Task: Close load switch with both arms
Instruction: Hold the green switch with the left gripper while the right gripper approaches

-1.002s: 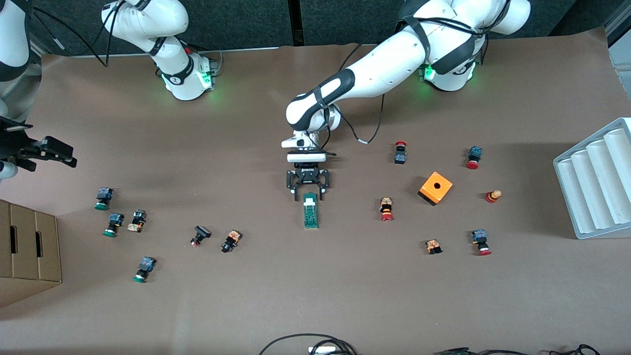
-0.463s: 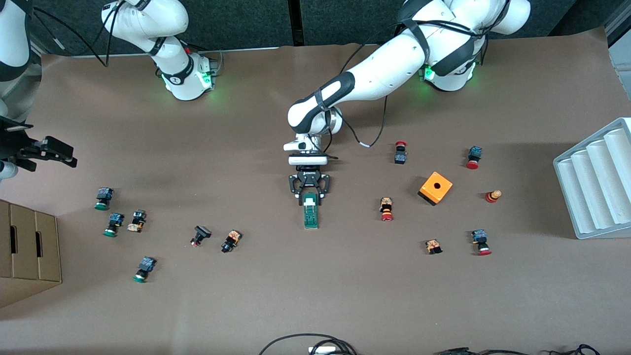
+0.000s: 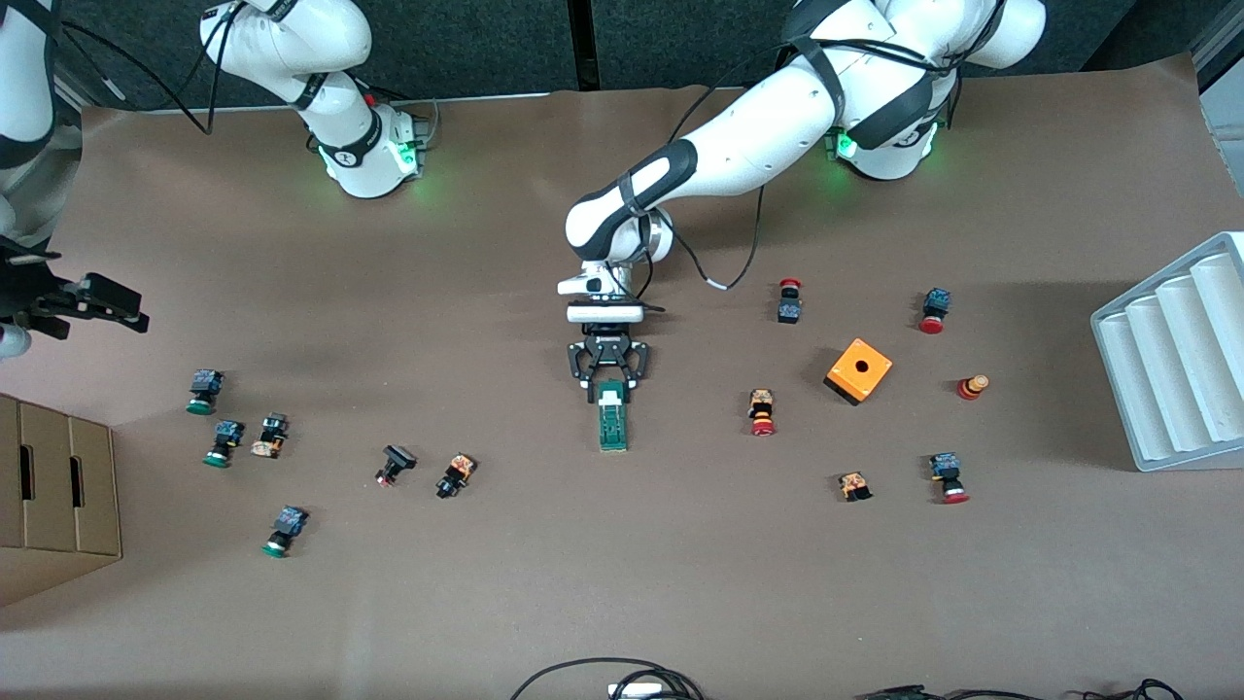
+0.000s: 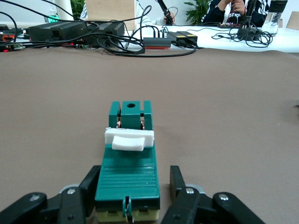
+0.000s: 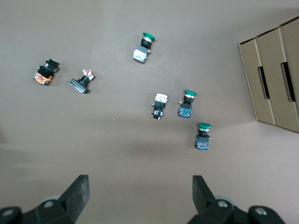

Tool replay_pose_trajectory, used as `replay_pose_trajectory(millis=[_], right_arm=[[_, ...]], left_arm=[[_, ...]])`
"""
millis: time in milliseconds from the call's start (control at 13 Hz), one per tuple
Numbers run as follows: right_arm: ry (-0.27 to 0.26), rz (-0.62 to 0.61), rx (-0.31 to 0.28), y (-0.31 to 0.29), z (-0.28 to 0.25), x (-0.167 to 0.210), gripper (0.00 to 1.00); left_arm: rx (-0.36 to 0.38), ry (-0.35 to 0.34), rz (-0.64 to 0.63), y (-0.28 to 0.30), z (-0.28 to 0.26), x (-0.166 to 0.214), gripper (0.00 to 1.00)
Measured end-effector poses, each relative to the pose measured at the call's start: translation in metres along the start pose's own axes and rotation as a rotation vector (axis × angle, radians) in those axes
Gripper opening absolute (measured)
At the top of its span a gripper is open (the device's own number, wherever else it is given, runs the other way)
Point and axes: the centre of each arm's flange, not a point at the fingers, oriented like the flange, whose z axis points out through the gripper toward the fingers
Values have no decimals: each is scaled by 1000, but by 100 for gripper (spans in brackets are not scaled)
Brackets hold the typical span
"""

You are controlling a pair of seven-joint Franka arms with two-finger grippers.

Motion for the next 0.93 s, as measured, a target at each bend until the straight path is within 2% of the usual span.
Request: replay_pose_trajectory(millis=[386, 540, 771, 925], right_arm=[[-63, -57, 6, -31, 33, 18, 100], [-63, -70, 47, -58, 37, 23, 100], [-60, 2, 105, -102, 46, 33, 100], [-57, 79, 101, -144, 57, 42, 100]], left_arm=[[20, 25, -7, -1, -1, -7, 67], [17, 30, -6, 0, -3, -9, 67], [1, 44, -13, 2, -6, -12, 67], [0, 50, -10, 2, -6, -13, 67]])
